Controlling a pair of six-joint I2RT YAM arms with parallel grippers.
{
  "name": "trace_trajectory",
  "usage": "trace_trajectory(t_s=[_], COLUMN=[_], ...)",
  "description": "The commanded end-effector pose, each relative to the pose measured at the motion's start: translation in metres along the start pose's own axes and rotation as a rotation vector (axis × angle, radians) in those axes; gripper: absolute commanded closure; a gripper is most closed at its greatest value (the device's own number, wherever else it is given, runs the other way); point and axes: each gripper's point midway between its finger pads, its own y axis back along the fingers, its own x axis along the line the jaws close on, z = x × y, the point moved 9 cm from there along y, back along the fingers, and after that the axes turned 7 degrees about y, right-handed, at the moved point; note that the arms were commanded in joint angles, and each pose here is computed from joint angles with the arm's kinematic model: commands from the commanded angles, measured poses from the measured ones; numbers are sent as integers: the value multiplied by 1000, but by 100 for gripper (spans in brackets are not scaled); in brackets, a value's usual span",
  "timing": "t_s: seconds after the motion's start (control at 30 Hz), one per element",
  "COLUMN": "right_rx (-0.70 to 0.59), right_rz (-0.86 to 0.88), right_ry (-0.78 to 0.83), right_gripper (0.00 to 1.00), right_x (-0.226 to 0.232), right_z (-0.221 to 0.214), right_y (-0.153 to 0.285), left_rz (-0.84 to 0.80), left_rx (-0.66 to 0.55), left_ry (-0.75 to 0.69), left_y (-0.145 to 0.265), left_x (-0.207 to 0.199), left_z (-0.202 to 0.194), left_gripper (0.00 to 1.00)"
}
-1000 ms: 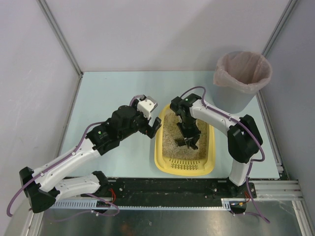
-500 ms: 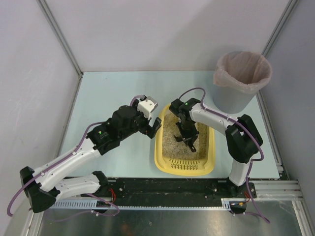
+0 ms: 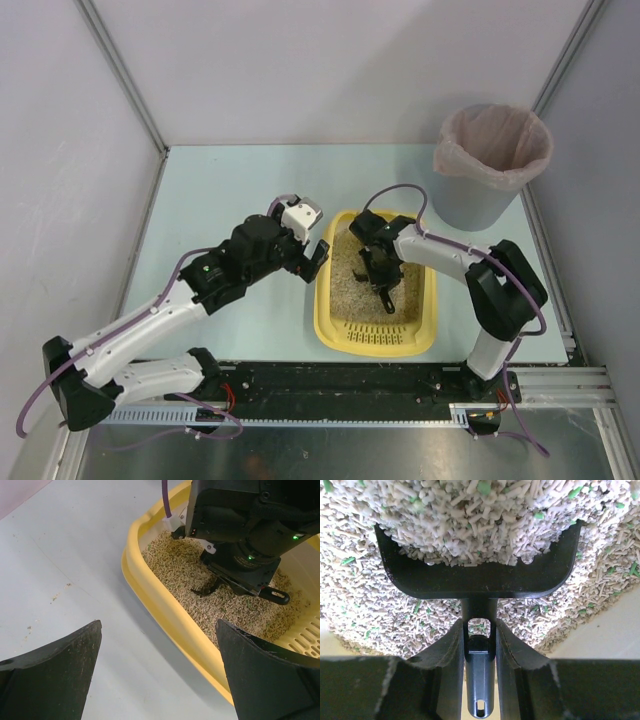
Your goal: Clean the litter box
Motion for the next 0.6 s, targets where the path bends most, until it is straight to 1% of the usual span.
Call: trace_trajectory(t_s=[0.0,0.03,0.07,0.13,0.2,0.23,0.3,0.33,0.4,0.43,0.57], right_rx=[-314,-325,-362,-378,-450,-449,-500,-498,-536,-537,-613], right_rz=[-30,-31,-28,-34,-20,-19,1,-1,5,1,-38], right_ry=[-84,-86,-95,-99,-111,-111,-120,-117,-118,-115,-107], right_gripper=[100,100,100,100,100,100,100,100,100,100,100], right_x=[-3,-3,-4,-5,-5,-6,-5,-6,-5,-6,-5], right_z=[35,33,34,26,28,22,24,20,22,20,19], right_y=[2,2,5,2,8,4,8,4,6,4,6], left_rz=[-17,-19,-20,-23,-25,-27,-29,-30,-28,-29,-27], left_rx=[-5,-5,-1,0,6,9,17,19,23,28,37], left_ry=[-27,-27,-24,-24,-23,-22,-23,-22,-21,-21,-21], left_y=[-3,-3,-3,-3,-5,-6,-7,-7,-9,-10,-12], left_x=[-2,-2,-2,-3,-3,-3,-4,-4,-4,-4,-4], left_z=[1,1,0,1,0,-1,-2,-2,-3,-3,-5], left_gripper=[0,0,0,0,0,0,0,0,0,0,0])
